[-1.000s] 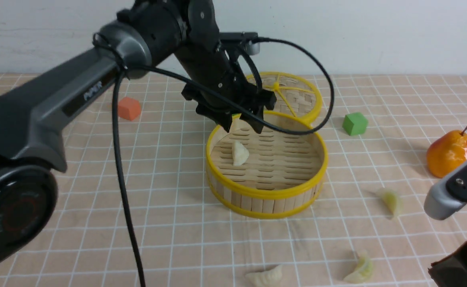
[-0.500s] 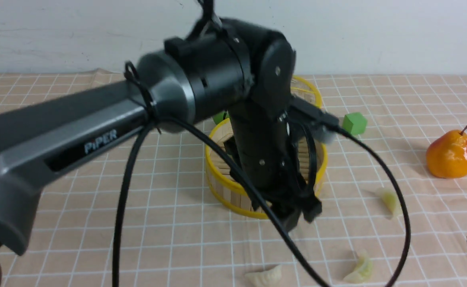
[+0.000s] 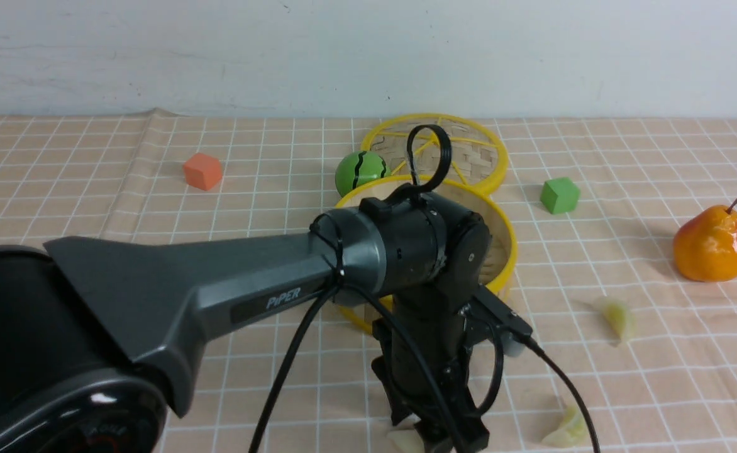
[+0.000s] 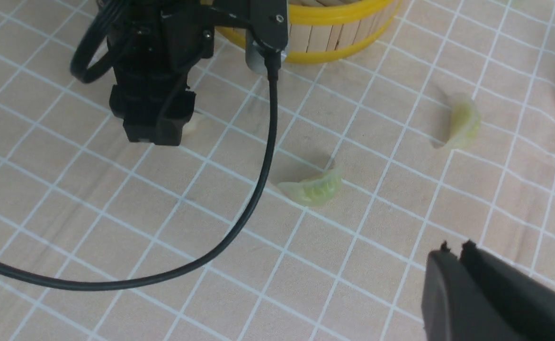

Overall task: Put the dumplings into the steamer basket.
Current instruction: Use the left arm to grab a dumpling, then use the left arm to put the dumpling into the steamer

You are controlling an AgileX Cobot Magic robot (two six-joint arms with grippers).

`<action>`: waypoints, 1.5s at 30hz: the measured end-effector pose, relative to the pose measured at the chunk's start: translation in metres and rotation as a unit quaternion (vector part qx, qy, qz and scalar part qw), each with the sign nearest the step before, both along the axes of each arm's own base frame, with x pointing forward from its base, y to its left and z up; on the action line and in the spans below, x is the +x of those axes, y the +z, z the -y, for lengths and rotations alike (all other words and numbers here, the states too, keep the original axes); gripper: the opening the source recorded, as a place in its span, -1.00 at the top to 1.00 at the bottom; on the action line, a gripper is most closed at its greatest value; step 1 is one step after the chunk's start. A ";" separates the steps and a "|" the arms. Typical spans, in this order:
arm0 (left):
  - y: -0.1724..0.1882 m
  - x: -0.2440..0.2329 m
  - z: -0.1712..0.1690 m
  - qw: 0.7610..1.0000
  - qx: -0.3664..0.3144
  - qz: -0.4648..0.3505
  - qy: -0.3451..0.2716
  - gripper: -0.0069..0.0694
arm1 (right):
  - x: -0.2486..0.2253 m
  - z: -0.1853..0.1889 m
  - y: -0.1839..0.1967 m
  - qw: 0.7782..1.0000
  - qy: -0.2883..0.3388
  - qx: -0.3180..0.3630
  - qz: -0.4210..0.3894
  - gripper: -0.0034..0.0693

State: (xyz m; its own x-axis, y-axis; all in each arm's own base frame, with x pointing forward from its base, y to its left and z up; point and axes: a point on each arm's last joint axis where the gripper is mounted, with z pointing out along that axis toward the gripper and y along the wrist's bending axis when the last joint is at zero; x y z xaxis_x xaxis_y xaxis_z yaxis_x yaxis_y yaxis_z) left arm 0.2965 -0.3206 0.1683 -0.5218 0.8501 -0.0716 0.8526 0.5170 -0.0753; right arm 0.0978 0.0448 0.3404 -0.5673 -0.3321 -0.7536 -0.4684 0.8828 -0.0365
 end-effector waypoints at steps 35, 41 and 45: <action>0.044 0.132 0.010 0.929 -0.147 0.185 0.285 0.28 | 0.008 -0.006 -0.007 0.999 0.004 0.003 -0.039 0.74; 0.047 0.138 0.003 0.920 -0.164 0.172 0.311 -0.10 | 0.014 -0.009 -0.015 0.996 -0.013 0.006 -0.090 0.74; 0.073 0.139 -0.017 0.914 -0.167 0.163 0.333 -0.36 | 0.024 -0.014 -0.024 0.991 -0.029 0.002 -0.134 0.73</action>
State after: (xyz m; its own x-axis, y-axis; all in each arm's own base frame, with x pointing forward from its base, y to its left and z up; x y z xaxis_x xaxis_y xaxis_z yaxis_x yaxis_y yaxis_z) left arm 0.4357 -0.3041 0.2416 -0.8203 0.2551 -0.5118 0.3631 0.9238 -0.1216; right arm 0.1220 0.0584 0.3162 -0.7655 -0.2900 -0.5744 -0.4090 0.9084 0.0865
